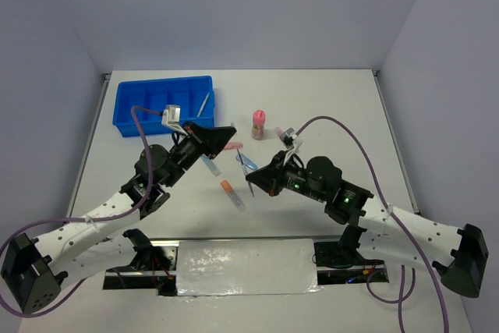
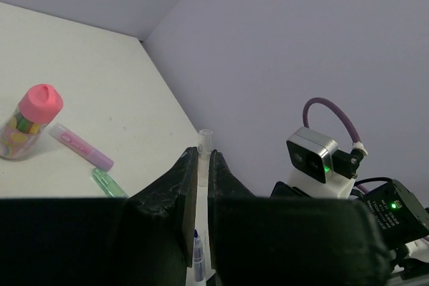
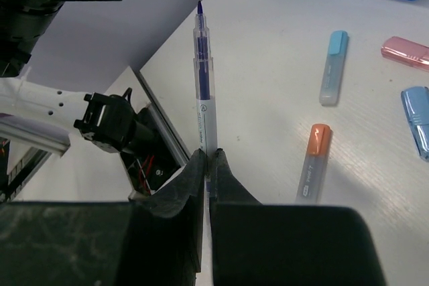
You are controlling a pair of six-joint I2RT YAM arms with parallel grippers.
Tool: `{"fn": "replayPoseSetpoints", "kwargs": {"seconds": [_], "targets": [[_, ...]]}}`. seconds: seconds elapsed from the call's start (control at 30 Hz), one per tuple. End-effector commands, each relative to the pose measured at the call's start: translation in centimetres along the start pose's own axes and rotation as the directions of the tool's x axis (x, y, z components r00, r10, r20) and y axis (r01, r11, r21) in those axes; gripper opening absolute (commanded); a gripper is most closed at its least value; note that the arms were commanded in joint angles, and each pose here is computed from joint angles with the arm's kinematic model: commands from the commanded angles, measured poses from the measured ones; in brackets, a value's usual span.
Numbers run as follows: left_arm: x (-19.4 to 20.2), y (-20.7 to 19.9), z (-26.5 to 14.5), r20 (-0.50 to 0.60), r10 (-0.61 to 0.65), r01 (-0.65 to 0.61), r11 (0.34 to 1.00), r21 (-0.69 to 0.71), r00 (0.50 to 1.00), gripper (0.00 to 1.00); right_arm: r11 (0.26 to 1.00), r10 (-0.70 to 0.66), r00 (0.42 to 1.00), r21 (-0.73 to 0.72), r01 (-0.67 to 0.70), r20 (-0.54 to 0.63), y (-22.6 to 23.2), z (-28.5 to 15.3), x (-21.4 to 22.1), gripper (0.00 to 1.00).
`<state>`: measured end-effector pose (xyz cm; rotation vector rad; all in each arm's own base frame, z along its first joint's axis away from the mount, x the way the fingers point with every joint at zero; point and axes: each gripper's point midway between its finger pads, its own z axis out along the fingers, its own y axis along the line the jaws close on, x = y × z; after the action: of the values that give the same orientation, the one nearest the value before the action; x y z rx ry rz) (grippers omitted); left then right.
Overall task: Sort the stationery into containers
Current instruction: Close the pen cap on the pen.
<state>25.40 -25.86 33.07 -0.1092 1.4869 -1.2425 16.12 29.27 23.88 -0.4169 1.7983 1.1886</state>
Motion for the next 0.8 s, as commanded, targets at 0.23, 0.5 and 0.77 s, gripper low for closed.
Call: {"fn": "replayPoseSetpoints", "kwargs": {"seconds": [0.23,0.5,0.77], "targets": [[-1.4,-3.2,-0.4,0.040,0.040,-0.045,0.988,0.148,0.998,0.00,0.999,-0.036,0.992,-0.019,0.039,0.119,2.5,0.3,-3.9,0.00],[-0.8,-3.0,-0.5,0.019,0.049,-0.051,0.987,0.153,0.999,0.00,0.998,-0.056,0.989,0.026,0.053,0.140,1.8,-0.1,-4.7,0.00],[-0.3,-2.7,-0.3,0.001,0.051,-0.050,0.988,0.148,0.999,0.00,0.998,-0.062,0.988,0.018,0.060,0.143,2.2,-0.4,-5.0,0.00]]}}
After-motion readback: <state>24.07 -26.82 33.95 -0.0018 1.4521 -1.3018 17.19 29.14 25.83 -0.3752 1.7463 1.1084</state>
